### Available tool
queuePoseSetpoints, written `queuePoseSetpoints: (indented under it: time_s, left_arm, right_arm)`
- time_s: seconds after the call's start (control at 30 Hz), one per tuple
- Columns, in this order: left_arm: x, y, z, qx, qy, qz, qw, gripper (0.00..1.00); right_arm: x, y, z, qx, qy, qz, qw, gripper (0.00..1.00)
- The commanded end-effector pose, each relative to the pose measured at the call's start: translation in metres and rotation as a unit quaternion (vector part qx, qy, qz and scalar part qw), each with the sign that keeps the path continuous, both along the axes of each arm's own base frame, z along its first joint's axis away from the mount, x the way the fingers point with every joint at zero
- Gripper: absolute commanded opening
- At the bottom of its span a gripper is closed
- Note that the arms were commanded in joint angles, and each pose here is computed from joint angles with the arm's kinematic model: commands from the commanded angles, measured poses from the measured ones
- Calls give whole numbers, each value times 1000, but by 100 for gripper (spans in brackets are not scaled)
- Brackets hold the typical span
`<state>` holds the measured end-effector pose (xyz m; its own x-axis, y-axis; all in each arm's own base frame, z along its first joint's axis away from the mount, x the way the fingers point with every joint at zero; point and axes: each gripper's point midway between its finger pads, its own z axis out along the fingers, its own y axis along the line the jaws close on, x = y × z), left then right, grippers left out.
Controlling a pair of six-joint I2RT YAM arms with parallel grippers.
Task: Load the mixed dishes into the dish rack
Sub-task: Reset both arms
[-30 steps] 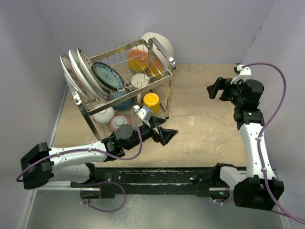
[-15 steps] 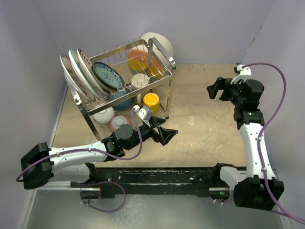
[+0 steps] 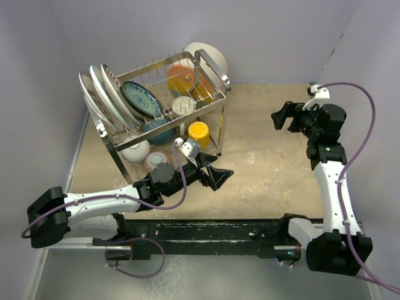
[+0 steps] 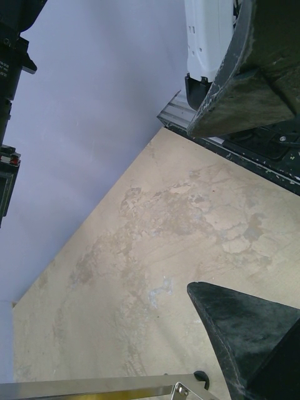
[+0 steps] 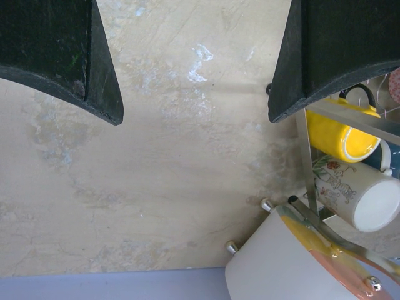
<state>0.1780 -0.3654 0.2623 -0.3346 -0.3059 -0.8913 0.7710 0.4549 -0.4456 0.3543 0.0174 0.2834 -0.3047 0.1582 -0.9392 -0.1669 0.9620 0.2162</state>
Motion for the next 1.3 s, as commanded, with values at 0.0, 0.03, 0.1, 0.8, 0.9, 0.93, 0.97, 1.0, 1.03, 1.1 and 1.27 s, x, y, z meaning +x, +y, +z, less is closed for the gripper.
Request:
queuePoseSetpoints:
  time_s: [0.0,0.03,0.1,0.8,0.9,0.93,0.97,1.0,1.03,1.1,1.27]
  left_arm:
    - [-1,1,10,-20,-3,1,1000,99]
    - [-1,0,10,-21,-4,0,1000,99]
    - [-1,0,9,-19,-3,0,1000,99]
    - [1,-2,6,-15,-1,1,1000,99]
    - [1,-3,5,-14,0,1,1000,99]
    - [1,-3,5,-13,-1,1,1000,99]
    - [1,-3,5,-13,-1,1,1000,99]
    - [1,-3,5,-13,-1,1,1000,99]
    - [1,-3,5,-14,-1,1,1000,99]
    - [1,-3,5,-13,-1,1,1000,99]
    - [1,-3,5,-13,-1,1,1000,99]
  right_arm:
    - [2,-2,28,-3,-39,-3,999,99]
    - [2,-2,28,-2,-39,-3,999,100]
    - [2,-2,28,-2,-39,-3,999,100]
    - [2,-2,26,-1,-37,-3,999,100]
    - [2,-1,27,-1,-37,-2,999,99]
    - [2,-1,27,-1,-37,-2,999,99]
    - [2,-1,27,-1,-37,-2,999,99]
    - [2,-1,27,-1,-37,-2,999,99]
    - [2,-1,27,-1,-37,-2,999,99]
    - [2,-2,26,-1,-37,-3,999,100]
    - [2,-1,26,-1,-37,-1,999,100]
